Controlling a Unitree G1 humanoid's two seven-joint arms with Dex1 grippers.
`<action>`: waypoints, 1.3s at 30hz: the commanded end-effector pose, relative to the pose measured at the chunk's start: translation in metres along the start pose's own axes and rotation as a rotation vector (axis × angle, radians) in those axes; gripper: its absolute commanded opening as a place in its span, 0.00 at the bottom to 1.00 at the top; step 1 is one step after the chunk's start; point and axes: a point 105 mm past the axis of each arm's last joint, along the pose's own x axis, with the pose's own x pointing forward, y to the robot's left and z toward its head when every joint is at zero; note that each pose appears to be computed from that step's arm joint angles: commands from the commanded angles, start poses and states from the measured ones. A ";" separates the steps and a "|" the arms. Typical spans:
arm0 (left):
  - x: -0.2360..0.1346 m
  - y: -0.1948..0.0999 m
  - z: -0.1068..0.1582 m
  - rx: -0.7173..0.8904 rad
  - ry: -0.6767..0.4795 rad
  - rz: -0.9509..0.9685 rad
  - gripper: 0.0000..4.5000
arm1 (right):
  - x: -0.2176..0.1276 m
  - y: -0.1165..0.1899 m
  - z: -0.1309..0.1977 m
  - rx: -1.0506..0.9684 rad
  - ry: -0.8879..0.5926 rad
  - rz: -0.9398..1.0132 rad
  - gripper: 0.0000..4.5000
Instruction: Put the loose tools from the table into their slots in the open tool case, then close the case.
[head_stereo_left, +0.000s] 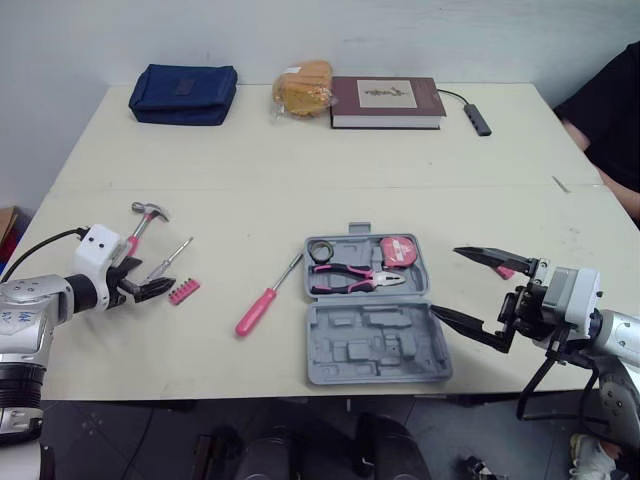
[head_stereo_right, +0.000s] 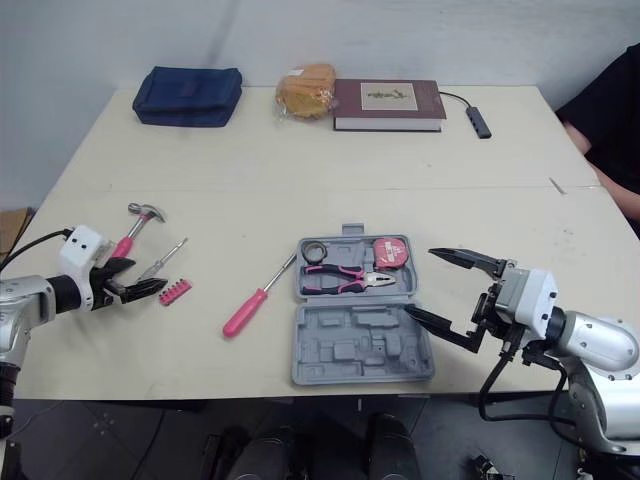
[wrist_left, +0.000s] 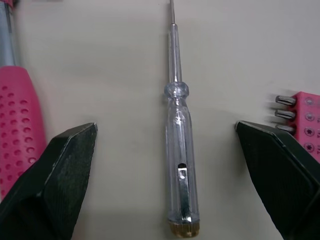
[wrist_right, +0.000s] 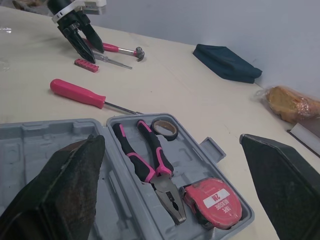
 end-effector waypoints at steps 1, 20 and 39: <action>0.003 0.000 -0.009 -0.014 0.037 -0.002 0.80 | -0.002 -0.002 0.012 -0.057 0.007 -0.006 1.00; -0.008 -0.111 0.113 0.380 -0.276 -0.467 0.02 | -0.039 -0.010 0.010 -0.093 0.186 0.053 1.00; 0.040 -0.275 0.123 0.697 -0.049 -0.885 0.02 | -0.057 0.016 -0.001 -0.019 0.276 -0.032 1.00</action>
